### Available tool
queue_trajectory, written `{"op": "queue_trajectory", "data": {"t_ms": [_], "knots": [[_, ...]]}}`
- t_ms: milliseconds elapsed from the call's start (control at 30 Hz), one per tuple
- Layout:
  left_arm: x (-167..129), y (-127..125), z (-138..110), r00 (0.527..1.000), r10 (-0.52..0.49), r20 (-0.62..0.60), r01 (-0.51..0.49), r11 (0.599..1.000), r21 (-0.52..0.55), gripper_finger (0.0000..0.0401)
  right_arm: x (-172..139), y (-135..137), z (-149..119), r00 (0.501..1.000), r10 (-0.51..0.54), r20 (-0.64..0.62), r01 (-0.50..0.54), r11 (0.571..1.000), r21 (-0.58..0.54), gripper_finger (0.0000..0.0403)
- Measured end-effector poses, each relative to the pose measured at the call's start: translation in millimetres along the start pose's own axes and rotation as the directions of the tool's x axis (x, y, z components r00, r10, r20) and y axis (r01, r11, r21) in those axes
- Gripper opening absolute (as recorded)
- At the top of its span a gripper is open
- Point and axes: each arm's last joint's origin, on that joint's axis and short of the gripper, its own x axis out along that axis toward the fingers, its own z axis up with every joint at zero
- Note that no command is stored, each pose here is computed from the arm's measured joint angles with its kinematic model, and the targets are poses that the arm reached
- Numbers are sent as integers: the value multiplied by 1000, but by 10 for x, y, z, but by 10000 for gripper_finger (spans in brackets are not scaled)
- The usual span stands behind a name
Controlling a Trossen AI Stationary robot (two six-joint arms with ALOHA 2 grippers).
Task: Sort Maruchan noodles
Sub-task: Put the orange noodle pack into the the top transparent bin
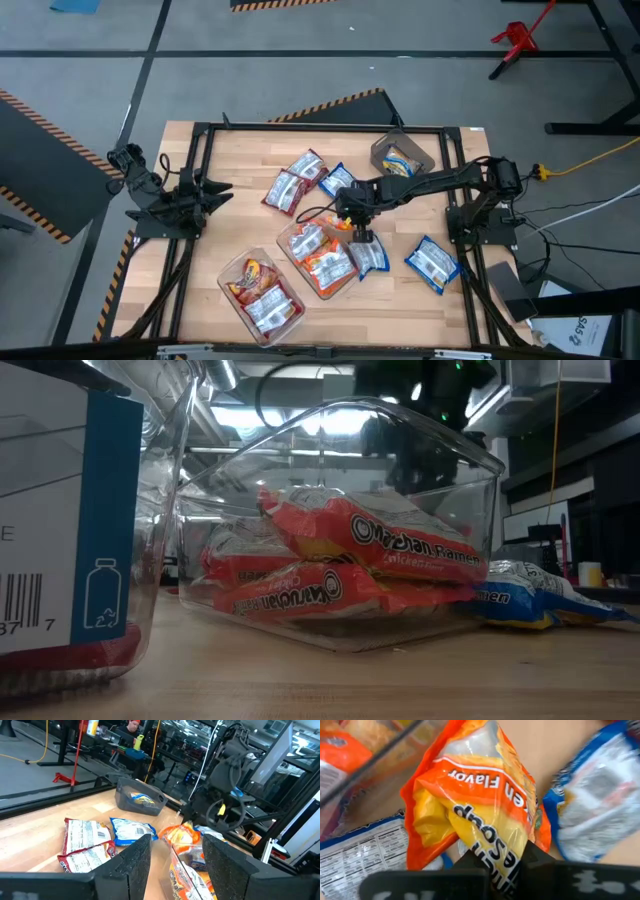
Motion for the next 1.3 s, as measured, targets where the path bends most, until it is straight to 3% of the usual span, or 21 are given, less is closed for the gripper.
{"op": "queue_trajectory", "data": {"t_ms": [167,533,633,733,800,900,1200,1300], "knots": [[0,0,0,1000,0,0,0,1000,4,172,-217,-34,118,997,-76,-5,76,997,-16,21],[0,0,0,1000,0,0,0,1000,5,172,-627,-9,437,984,-76,163,80,997,-16,21],[0,0,0,1000,0,0,0,1000,9,172,-692,105,553,961,-23,275,50,995,-91,16],[0,0,0,1000,1,0,-1,1000,14,172,-726,260,682,906,82,416,3,980,-200,13],[0,0,0,1000,1,0,-1,1000,14,172,-711,336,736,872,124,474,-12,972,-233,15],[0,0,0,1000,1,0,-1,1000,13,172,-594,385,759,861,131,491,-11,971,-239,28],[-1,0,2,1000,0,1,0,1000,1,172,-56,444,670,924,129,361,-37,968,-250,27],[-1,0,2,1000,0,0,0,1000,1,172,50,452,655,937,127,325,-44,967,-251,45]]}}
